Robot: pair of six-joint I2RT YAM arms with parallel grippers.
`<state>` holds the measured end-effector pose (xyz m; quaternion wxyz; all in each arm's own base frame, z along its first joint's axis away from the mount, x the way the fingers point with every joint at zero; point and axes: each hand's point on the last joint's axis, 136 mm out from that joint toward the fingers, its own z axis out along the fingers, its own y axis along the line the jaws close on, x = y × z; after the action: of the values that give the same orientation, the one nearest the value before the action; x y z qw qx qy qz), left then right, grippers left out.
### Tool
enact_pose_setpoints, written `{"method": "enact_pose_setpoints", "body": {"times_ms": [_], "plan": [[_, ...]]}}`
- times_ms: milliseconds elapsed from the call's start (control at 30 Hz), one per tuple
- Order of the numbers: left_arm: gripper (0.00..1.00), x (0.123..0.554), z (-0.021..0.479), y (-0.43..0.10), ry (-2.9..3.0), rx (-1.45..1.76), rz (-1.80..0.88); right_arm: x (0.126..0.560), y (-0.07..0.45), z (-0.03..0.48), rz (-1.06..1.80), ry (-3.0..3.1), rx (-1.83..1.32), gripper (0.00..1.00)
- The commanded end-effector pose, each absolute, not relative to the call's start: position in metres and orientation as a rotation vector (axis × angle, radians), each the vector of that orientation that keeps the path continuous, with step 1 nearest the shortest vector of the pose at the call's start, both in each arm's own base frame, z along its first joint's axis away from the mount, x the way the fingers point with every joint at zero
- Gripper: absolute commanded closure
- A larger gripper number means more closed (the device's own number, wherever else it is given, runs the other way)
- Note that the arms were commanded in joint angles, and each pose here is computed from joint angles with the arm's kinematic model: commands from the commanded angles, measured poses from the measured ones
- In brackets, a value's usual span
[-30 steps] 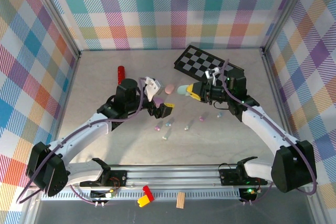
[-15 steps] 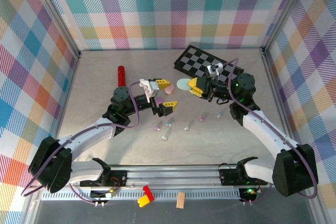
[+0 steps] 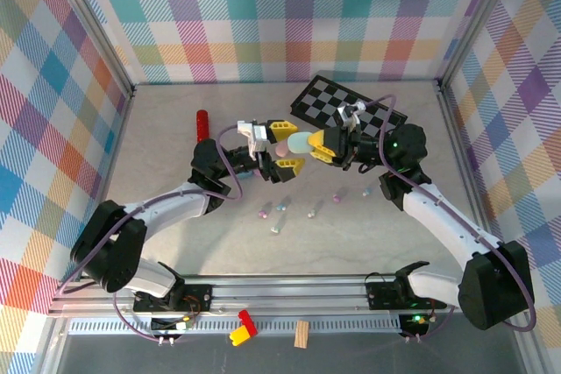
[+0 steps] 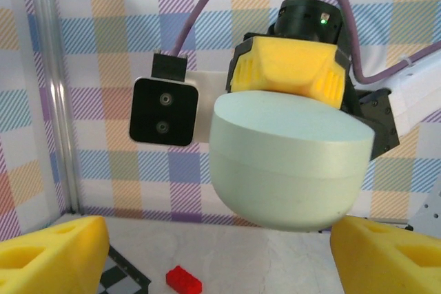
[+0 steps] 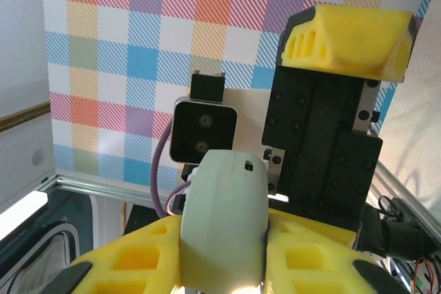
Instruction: Insert the wireless bluetooth earbuds into the charging case
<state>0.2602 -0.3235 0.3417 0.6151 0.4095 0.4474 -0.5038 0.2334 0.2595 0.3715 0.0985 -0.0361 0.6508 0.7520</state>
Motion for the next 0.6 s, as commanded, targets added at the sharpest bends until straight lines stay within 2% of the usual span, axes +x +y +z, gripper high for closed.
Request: {"method": "enact_pose_setpoints", "body": {"times_ms": [0,333,567], "plan": [[0.21,0.243,0.372,-0.322,0.856,0.979,-1.182,0.225,0.258,0.397,2.227,1.845,-0.208,0.83],[0.26,0.243,0.376,-0.322,0.869,0.97,-1.203,0.232,0.261,0.388,2.213,1.882,-0.174,0.86],[0.33,0.243,0.374,-0.324,0.885,0.98,-1.213,0.233,0.261,0.387,2.204,1.888,-0.177,0.87]]}}
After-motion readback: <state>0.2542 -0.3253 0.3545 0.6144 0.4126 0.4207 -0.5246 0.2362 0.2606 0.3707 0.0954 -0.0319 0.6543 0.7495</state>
